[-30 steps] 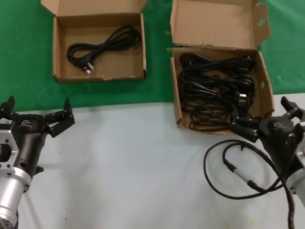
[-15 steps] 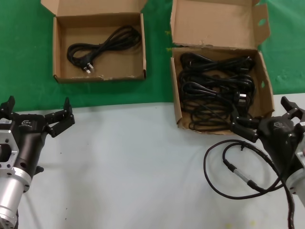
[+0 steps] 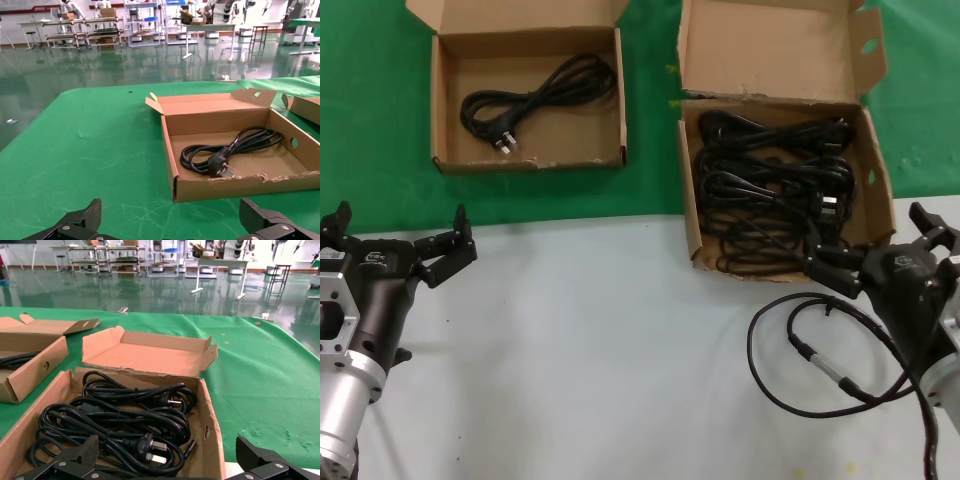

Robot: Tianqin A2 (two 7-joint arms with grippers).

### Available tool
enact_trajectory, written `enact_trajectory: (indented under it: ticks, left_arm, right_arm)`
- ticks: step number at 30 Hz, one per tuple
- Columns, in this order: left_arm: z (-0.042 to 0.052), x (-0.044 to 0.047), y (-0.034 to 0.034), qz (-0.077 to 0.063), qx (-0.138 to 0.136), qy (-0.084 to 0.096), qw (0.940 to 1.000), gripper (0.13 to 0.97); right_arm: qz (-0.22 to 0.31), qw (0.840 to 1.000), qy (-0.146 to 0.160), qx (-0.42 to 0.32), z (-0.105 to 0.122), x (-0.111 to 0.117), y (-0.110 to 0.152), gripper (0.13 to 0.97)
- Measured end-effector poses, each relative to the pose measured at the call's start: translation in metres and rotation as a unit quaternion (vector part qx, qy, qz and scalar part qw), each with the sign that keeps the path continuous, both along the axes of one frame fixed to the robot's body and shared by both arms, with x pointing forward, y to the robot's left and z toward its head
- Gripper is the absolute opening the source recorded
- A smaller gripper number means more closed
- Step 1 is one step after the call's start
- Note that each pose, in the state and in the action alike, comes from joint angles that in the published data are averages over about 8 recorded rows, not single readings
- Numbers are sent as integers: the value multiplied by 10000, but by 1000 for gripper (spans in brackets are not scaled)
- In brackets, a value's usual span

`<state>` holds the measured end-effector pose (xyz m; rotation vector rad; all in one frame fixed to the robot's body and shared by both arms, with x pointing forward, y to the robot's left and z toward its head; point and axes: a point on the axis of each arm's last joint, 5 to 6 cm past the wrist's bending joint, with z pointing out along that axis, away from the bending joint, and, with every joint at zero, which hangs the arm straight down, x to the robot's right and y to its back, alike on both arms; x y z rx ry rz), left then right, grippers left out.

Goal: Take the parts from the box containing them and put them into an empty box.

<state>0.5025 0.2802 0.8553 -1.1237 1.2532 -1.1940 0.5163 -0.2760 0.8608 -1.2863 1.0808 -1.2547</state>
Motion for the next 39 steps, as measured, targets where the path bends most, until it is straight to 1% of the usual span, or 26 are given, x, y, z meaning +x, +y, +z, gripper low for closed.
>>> enact_trajectory:
  ticks: [39]
  left_arm:
    - [0,0,0,0,0,0,10000,966]
  right_arm:
    - [0,10000,0,0,0,0,0,966]
